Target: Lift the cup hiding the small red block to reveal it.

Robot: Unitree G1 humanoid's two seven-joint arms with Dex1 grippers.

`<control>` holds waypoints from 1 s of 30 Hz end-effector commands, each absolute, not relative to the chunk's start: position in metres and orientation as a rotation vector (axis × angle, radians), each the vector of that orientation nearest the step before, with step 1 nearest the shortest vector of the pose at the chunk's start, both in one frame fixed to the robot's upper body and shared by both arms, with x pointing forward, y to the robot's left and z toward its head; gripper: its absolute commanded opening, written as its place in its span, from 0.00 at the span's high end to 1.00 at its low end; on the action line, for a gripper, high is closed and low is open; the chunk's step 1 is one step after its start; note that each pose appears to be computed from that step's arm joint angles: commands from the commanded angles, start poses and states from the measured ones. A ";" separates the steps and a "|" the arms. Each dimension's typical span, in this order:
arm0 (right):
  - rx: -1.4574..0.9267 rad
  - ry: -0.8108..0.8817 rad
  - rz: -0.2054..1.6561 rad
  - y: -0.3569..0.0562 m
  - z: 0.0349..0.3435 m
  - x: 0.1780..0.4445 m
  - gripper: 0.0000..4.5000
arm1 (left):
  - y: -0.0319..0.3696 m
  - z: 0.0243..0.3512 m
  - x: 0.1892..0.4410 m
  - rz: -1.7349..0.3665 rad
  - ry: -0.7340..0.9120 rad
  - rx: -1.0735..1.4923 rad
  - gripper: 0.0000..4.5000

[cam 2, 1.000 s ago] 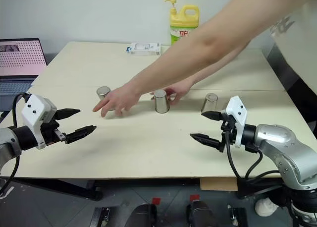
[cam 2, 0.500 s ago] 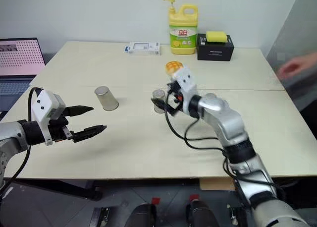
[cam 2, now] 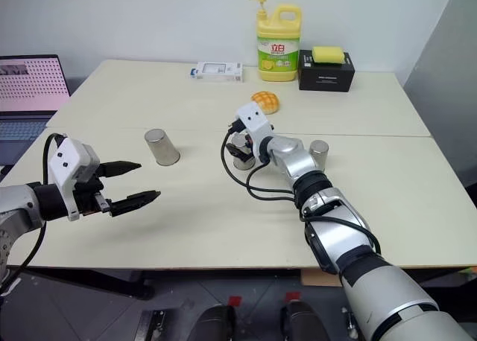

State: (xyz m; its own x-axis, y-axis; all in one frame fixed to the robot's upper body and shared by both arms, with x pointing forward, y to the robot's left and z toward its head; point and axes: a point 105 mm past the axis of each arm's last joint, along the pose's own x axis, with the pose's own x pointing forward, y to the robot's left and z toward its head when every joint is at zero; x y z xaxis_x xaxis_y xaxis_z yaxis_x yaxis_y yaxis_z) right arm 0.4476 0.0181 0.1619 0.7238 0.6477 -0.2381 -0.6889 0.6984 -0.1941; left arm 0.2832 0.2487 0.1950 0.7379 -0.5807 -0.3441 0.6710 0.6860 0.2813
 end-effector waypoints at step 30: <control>-0.198 0.080 0.697 -0.039 0.207 0.443 0.43 | 0.226 0.205 0.288 -0.778 0.168 0.433 0.00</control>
